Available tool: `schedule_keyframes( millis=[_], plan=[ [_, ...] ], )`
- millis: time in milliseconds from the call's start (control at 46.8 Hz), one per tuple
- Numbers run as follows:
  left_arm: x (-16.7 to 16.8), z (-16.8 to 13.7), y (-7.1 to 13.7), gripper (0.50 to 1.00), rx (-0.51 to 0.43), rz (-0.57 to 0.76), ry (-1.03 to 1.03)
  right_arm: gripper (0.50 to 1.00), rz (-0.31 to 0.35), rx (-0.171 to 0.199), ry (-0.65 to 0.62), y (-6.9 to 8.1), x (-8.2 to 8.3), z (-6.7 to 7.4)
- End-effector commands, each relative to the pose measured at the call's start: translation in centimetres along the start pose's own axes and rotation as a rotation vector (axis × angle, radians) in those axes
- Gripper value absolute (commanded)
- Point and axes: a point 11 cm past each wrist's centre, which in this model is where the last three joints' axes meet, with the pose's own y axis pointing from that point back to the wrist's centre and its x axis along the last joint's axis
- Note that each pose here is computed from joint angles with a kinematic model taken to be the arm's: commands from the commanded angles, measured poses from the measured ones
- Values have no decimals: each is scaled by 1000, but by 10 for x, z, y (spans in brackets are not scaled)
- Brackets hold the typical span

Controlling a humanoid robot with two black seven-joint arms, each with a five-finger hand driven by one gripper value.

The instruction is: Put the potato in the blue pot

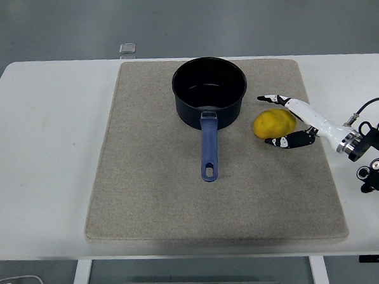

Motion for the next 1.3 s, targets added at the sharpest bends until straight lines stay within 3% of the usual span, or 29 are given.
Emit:
schedule_keyframes(
  millis=[0,85,150,214,1282],
  plan=[
    [0,0,0,999,0,-1,0,883,-3,-1,-4,0,-1,0],
    [-1,0,0,999,0,-2,0,726,-7,-3,-6,0,-2,0],
    [-1,0,0,999,0,-1,0,654,-10,-3,-5,0,-2,0],
    [-1,0,0,999,0,-2,0,500,-12,-4,-5,0,-2,0],
    [-2,0,0,999,1,-5,-2,500,-3,-20,-21,1,1,3]
  ],
)
